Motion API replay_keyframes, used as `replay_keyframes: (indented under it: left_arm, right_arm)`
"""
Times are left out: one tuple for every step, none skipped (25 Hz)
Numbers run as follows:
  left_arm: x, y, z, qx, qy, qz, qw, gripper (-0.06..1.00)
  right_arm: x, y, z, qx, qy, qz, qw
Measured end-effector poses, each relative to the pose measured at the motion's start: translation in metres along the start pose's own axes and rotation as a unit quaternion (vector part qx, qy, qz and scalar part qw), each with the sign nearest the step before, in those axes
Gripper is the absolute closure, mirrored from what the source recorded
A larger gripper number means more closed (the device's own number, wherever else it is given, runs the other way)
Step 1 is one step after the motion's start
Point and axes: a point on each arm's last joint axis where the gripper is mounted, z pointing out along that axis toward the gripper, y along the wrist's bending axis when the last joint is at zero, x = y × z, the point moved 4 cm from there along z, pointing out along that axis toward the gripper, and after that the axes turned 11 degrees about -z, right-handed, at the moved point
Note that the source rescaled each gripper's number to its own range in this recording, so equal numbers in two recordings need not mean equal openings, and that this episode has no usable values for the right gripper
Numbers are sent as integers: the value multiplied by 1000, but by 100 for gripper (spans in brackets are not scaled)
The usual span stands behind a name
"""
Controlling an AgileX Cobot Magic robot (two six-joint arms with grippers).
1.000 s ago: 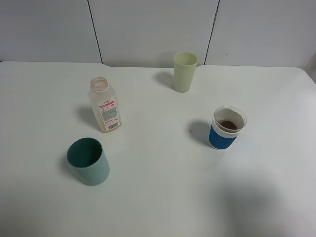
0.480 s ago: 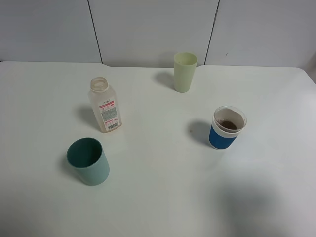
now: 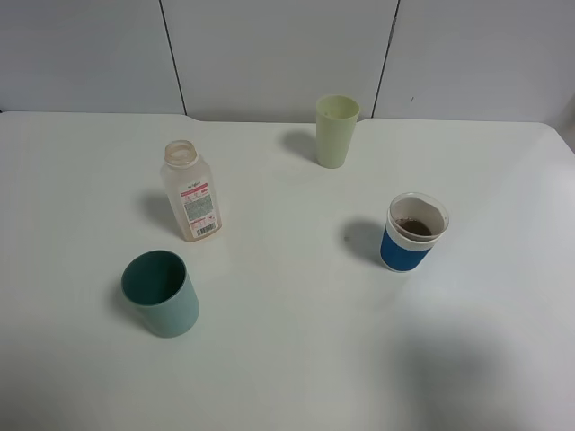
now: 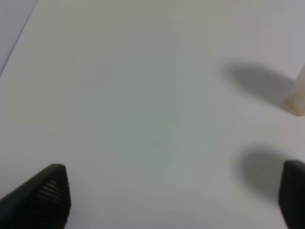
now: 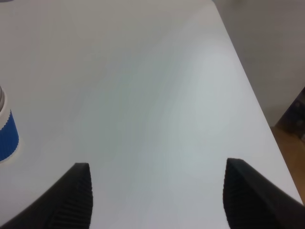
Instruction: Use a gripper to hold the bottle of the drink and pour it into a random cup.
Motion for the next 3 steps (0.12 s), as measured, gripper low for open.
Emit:
replay_keyframes:
  left_arm:
    - [0, 0, 0, 0, 0, 0, 1000, 15]
    - [0, 0, 0, 0, 0, 0, 1000, 15]
    - [0, 0, 0, 0, 0, 0, 1000, 15]
  right_arm:
    - [0, 0, 0, 0, 0, 0, 1000]
    - [0, 0, 0, 0, 0, 0, 1000]
    - [0, 0, 0, 0, 0, 0, 1000]
